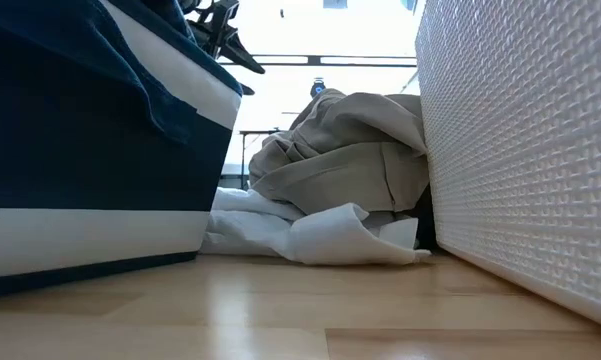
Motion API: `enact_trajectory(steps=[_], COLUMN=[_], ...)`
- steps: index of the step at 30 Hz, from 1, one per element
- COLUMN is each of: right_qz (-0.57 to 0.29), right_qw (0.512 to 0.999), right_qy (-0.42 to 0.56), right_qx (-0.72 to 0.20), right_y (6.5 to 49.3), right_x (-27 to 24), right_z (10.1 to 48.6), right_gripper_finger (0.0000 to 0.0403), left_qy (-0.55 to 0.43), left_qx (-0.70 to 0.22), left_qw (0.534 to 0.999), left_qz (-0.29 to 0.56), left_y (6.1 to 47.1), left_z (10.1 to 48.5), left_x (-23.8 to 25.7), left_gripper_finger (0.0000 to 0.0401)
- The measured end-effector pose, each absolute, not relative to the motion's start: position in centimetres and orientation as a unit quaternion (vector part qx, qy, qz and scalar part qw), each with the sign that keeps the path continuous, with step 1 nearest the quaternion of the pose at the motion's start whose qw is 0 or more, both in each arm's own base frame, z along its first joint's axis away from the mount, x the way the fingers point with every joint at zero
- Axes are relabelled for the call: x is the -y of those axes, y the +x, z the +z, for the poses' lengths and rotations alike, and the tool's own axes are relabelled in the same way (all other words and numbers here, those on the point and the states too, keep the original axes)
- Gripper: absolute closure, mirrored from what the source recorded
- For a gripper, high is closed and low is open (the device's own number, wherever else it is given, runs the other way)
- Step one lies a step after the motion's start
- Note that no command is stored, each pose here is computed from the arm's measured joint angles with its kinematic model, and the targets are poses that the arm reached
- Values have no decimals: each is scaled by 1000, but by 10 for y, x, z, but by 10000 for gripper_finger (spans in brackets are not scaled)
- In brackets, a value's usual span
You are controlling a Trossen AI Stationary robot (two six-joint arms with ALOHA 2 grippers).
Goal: Sort clothes
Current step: Put the gray short into the white laundry organizer
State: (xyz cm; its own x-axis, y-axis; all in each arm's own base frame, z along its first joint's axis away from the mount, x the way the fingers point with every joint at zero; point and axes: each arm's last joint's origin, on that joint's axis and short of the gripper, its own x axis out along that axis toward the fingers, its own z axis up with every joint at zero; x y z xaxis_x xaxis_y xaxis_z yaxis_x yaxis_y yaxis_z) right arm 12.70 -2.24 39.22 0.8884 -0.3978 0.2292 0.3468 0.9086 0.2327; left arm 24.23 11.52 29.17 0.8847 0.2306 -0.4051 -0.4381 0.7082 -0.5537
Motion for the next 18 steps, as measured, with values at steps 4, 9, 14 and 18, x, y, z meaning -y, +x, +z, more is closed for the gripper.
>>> enact_trajectory(steps=[4, 9, 14, 18], right_qz=[-248, -248, -313, -333], right_qw=[951, 862, 735, 690], right_qy=[130, 149, 166, 170], right_qx=[-132, -415, -578, -620], right_y=[140, 152, 154, 160], right_x=[26, 25, 26, 26], right_z=[380, 348, 302, 270], right_gripper_finger=[388, 317, 220, 170], left_qy=[-340, -342, -344, -333], left_qx=[-159, -167, -185, -204], left_qw=[908, 905, 900, 900], left_qz=[185, 188, 192, 192], left_y=[242, 241, 240, 238], left_z=[291, 289, 286, 283], left_x=[-115, -115, -114, -113], left_gripper_finger=[215, 215, 215, 215])
